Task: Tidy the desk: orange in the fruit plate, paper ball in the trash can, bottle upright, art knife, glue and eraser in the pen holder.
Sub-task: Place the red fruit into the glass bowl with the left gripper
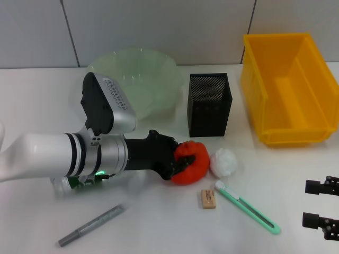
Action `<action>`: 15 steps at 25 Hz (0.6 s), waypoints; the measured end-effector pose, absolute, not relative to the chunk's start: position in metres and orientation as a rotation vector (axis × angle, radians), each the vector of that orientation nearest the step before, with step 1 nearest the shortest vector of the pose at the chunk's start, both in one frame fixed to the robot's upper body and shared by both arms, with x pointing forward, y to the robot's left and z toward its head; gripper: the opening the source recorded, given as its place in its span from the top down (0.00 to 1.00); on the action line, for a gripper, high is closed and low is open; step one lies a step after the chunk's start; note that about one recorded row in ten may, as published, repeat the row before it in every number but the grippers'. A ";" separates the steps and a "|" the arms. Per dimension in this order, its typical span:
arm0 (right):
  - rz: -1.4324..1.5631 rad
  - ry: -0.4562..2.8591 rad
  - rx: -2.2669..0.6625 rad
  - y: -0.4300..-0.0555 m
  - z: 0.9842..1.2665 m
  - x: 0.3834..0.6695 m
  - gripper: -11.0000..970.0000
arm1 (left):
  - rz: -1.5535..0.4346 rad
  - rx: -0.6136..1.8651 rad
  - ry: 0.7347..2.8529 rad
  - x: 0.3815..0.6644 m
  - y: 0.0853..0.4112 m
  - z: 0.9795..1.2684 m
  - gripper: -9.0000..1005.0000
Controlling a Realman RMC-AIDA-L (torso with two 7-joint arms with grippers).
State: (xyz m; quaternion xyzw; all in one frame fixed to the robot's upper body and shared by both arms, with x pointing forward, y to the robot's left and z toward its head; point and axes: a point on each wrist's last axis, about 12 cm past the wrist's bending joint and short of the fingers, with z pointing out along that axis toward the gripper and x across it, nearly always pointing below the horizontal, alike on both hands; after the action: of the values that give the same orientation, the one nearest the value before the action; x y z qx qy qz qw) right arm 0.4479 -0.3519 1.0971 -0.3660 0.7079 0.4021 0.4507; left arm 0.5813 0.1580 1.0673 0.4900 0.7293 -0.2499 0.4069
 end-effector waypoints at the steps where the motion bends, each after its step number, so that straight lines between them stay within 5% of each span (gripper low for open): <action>1: 0.994 1.750 -0.904 -0.352 1.097 0.448 0.23 | -0.635 1.231 1.838 0.581 0.158 1.068 0.48; 7: 0.993 1.751 -0.902 -0.352 1.097 0.448 0.23 | -0.714 1.211 1.793 0.577 0.160 1.079 0.71; 15: 0.992 1.746 -0.904 -0.351 1.098 0.450 0.23 | -0.762 1.089 1.677 0.578 0.181 1.125 0.81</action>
State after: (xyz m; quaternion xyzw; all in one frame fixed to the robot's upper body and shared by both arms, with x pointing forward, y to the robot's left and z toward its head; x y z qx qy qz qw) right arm 0.4498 -0.3510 1.0977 -0.3662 0.7069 0.4018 0.4526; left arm 0.5779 0.1814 1.1246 0.4465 0.6874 -0.3124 0.4800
